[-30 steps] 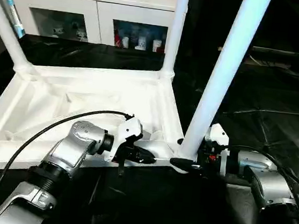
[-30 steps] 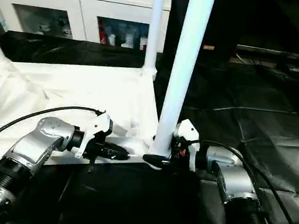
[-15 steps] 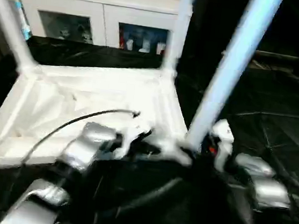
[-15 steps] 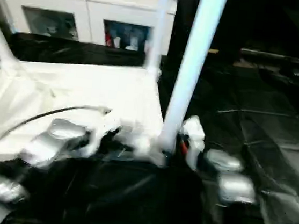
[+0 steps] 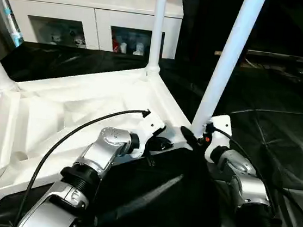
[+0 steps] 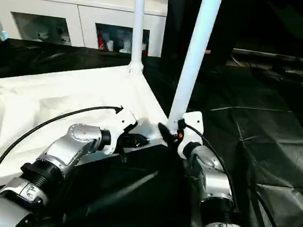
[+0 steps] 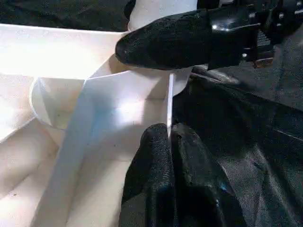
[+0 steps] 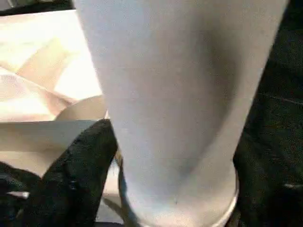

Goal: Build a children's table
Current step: Rotate leg to tighten

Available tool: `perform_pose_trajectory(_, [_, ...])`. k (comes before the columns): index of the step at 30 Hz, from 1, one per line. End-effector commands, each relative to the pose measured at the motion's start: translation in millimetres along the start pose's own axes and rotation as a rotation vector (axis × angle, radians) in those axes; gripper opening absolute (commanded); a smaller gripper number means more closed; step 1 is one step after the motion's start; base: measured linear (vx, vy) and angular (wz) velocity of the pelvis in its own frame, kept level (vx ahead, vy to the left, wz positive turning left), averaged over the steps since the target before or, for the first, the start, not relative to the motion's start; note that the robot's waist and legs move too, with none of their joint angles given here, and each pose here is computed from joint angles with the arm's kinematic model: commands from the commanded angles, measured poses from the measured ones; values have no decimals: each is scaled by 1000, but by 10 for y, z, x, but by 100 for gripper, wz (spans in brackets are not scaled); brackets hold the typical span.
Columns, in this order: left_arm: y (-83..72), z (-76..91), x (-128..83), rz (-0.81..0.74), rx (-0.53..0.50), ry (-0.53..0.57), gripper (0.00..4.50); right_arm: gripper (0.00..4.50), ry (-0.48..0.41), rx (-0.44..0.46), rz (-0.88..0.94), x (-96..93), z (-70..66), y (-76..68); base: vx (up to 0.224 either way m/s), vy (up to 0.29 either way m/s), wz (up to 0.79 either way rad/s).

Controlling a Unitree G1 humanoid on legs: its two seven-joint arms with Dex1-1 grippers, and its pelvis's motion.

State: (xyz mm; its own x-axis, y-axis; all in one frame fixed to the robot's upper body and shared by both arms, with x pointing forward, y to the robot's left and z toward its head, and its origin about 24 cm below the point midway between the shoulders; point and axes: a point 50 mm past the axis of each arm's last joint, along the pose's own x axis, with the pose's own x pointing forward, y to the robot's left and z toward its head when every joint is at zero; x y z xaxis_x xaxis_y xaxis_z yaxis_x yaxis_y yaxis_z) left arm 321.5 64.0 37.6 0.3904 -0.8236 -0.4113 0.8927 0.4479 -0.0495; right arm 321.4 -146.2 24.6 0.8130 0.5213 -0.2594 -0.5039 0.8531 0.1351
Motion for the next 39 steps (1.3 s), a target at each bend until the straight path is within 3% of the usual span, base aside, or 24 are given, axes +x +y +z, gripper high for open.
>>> perform_pose_trajectory(1, [-91, 317, 83, -69, 77, -116, 0, 381, 95, 46, 348, 108, -200, 504, 0, 0, 0])
perform_pose_trajectory(2, [-91, 316, 83, -69, 77, -116, 0, 389, 95, 46, 348, 107, -200, 504, 0, 0, 0])
perform_pose_trajectory(4, [-38, 271, -49, -108, 103, -114, 0, 389, 142, -17, 512, -89, -163, 406, 0, 0, 0])
perform_pose_trajectory(9, [-31, 214, -244, -233, 114, -100, 0, 389, 200, -106, 616, -321, -116, 203, 0, 0, 0])
perform_pose_trajectory(13, [-38, 179, -318, -285, 123, -78, 0, 389, 204, -115, 633, -379, -81, 123, 0, 0, 0])
perform_pose_trajectory(14, [-50, 141, -382, -335, 123, -54, 0, 365, 207, -115, 645, -422, -47, 65, 0, 0, 0])
perform_pose_trajectory(25, [-67, 63, -533, -424, 97, -6, 0, 285, 217, -88, 716, -506, -7, 27, 0, 0, 0])
perform_pose_trajectory(32, [26, 111, -410, -247, 97, -40, 0, 272, 208, -54, 611, -416, -135, 90, 0, 0, 0])
perform_pose_trajectory(34, [121, 155, -290, -86, 81, -52, 0, 272, 206, -54, 381, -249, -250, 71, 0, 0, 0])
perform_pose_trajectory(37, [161, 181, -227, -14, 64, -54, 0, 271, 199, -33, 284, -172, -292, 80, 0, 0, 0])
perform_pose_trajectory(39, [183, 246, -99, 77, 41, -64, 0, 271, 183, 36, 142, -28, -335, 150, 0, 0, 0])
